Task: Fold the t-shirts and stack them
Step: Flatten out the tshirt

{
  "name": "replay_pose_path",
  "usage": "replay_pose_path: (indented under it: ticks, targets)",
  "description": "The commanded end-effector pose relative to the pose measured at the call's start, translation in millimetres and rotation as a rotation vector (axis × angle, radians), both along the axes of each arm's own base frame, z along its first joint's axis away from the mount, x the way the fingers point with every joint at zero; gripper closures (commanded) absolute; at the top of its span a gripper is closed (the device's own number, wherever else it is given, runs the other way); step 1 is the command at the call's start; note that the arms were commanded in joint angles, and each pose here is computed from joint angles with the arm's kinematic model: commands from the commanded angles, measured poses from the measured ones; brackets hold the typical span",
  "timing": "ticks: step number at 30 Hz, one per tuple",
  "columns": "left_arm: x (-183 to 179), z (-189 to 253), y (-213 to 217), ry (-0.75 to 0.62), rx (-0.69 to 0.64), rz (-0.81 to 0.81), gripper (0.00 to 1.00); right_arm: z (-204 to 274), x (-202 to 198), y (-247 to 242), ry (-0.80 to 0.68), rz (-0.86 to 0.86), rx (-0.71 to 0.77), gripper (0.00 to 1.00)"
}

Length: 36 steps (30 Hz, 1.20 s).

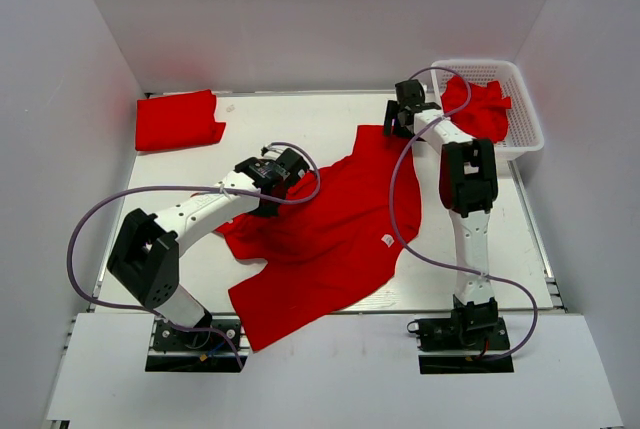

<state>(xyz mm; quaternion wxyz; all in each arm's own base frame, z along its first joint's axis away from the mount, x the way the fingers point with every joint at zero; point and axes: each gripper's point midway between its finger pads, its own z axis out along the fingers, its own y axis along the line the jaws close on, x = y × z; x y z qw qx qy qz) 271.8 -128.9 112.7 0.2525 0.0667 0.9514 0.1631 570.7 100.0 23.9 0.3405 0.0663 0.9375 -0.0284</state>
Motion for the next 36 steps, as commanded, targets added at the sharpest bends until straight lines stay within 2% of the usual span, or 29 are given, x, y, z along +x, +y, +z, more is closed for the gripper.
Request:
replay_pose_path:
  ticks: [1, 7, 9, 12, 23, 24, 25, 28, 33, 34, 36]
  targets:
    - [6, 15, 0, -0.047, -0.015, 0.025, 1.0, -7, 4, 0, 0.006, 0.002, 0.03, 0.19]
    - [7, 16, 2, -0.053, -0.009, 0.027, 1.0, -16, -3, 1, 0.038, -0.012, 0.046, 0.3]
    - [5, 16, 3, -0.046, -0.003, 0.027, 1.0, -21, -5, 1, 0.049, -0.017, 0.047, 0.37]
    - [6, 16, 4, -0.052, 0.004, 0.03, 1.0, -21, -3, 2, 0.041, -0.018, 0.048, 0.48]
    - [15, 34, 5, -0.114, -0.001, 0.058, 1.0, -3, 17, -1, -0.044, -0.015, 0.061, 0.73]
    - [15, 37, 4, -0.116, -0.002, 0.058, 1.0, -1, 18, 4, -0.048, 0.011, 0.083, 0.83]
    - [18, 40, 4, -0.129, -0.001, 0.061, 1.0, 2, 21, 2, -0.06, 0.009, 0.09, 1.0]
    - [27, 54, 7, -0.182, 0.021, 0.084, 1.0, 10, 25, 6, -0.088, 0.063, 0.087, 1.0]
    - [50, 98, 15, -0.316, 0.042, 0.126, 1.0, 81, 30, 9, -0.252, 0.164, 0.054, 1.0]
    - [59, 113, 14, -0.361, 0.044, 0.129, 1.0, 109, 24, 5, -0.305, 0.18, 0.042, 1.0]
    - [70, 144, 18, -0.45, 0.031, 0.171, 1.0, 132, 23, -2, -0.354, 0.186, -0.008, 1.0]
